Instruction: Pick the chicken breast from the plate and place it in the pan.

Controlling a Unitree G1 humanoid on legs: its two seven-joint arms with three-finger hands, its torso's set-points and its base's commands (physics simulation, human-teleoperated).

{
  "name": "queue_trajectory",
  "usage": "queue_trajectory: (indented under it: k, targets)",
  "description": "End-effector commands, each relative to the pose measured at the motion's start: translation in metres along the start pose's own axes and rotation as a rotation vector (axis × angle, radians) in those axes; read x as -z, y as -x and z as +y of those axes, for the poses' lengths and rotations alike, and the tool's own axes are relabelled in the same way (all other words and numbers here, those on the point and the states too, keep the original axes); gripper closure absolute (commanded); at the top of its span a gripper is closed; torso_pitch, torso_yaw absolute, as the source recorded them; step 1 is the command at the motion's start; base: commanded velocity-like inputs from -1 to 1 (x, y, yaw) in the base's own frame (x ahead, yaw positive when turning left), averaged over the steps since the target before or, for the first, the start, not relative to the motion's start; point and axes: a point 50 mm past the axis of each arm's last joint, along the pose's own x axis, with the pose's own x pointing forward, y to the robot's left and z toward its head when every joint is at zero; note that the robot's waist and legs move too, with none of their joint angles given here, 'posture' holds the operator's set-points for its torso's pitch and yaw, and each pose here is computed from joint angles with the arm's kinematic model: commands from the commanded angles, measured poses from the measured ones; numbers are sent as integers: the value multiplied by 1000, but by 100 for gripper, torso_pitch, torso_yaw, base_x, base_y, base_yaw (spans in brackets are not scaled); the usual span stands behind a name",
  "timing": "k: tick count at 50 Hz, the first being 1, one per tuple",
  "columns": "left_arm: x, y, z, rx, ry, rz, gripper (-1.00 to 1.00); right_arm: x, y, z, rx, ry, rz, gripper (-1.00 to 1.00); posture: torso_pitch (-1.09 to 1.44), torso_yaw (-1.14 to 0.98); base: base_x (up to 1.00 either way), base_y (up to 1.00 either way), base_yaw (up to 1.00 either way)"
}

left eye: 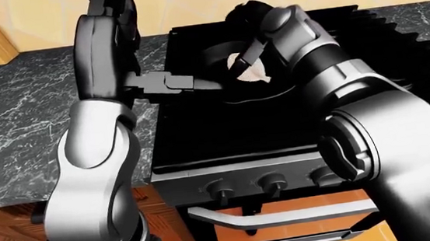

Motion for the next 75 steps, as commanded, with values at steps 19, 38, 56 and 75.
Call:
queue_trajectory:
  k: [19, 38, 56, 75]
  targets:
    - [-13, 0, 1, -11, -2, -74, -100, -29, 14, -31, 154, -24, -137, -100, 0, 0, 0, 0, 0]
    - [-12, 0, 2, -13, -4, -73, -100, -40, 18, -36, 217, -275, -304, -100, 0, 0, 0, 0, 0]
    - [-13, 0, 3, -24, -4, -74, -100, -36, 24, -56, 298, -484, -437, -100, 0, 0, 0, 0, 0]
    - [-14, 0, 4, -49, -7, -77, -100, -25, 42, -96, 415, -714, -604, -100, 0, 0, 0, 0, 0]
